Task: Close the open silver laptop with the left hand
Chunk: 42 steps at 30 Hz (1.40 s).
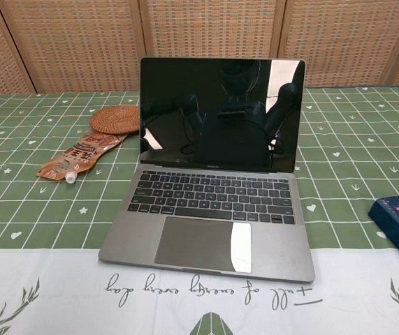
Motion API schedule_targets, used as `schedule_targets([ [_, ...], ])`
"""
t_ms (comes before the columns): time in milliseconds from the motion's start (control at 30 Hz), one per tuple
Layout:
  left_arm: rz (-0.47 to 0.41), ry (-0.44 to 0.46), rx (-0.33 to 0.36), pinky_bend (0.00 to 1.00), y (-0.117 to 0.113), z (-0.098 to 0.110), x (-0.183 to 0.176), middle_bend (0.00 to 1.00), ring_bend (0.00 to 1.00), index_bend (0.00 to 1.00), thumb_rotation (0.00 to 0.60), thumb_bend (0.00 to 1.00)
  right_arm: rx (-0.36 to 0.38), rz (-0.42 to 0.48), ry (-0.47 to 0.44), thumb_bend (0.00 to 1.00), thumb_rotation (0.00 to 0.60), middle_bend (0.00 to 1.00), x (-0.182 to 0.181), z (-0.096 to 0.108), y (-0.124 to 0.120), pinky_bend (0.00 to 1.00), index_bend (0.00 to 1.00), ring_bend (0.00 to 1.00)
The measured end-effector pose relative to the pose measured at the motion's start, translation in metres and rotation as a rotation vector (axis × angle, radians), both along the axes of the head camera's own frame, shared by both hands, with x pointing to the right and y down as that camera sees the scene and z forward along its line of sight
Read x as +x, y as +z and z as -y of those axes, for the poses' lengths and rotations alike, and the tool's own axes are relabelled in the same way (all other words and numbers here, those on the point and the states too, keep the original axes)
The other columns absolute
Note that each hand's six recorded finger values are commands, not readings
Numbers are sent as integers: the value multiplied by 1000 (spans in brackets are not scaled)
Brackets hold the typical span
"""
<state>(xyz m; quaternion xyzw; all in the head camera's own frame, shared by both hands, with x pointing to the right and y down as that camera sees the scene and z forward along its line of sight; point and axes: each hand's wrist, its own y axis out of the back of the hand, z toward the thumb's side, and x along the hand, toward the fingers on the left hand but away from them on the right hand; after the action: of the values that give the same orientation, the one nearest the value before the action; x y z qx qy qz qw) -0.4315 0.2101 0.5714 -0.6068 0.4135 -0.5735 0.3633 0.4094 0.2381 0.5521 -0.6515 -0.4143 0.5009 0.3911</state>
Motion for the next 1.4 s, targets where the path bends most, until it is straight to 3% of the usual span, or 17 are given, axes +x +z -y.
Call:
schedule_targets([
  [233, -5, 12, -25, 0, 6, 9, 8, 0, 0, 0, 600, 99, -7, 8, 14, 97, 600, 0, 4, 3, 1, 0, 0, 0],
  [567, 4, 108, -7, 0, 9, 65, 47, 0, 0, 0, 600, 154, -30, 10, 49, 97, 600, 0, 14, 9, 6, 0, 0, 0],
  [733, -13, 172, -5, 0, 11, 97, 77, 0, 0, 0, 600, 343, -42, 20, 79, 97, 600, 0, 21, 12, 9, 0, 0, 0],
  [900, -86, 231, -48, 0, 17, 134, 121, 0, 0, 5, 600, 653, -51, 30, 106, 96, 600, 0, 29, 17, 10, 0, 0, 0],
  [1100, -138, 312, -90, 0, 22, 175, 176, 0, 0, 33, 600, 896, -50, 43, 143, 97, 600, 0, 40, 23, 10, 0, 0, 0],
  [1200, -143, 348, -109, 0, 26, 192, 203, 0, 0, 38, 600, 982, -51, 50, 158, 96, 600, 0, 45, 24, 9, 0, 0, 0],
  [1400, -162, 391, -179, 4, 39, 216, 247, 0, 0, 38, 600, 1000, -51, 61, 185, 96, 600, 0, 54, 28, 7, 0, 0, 0],
])
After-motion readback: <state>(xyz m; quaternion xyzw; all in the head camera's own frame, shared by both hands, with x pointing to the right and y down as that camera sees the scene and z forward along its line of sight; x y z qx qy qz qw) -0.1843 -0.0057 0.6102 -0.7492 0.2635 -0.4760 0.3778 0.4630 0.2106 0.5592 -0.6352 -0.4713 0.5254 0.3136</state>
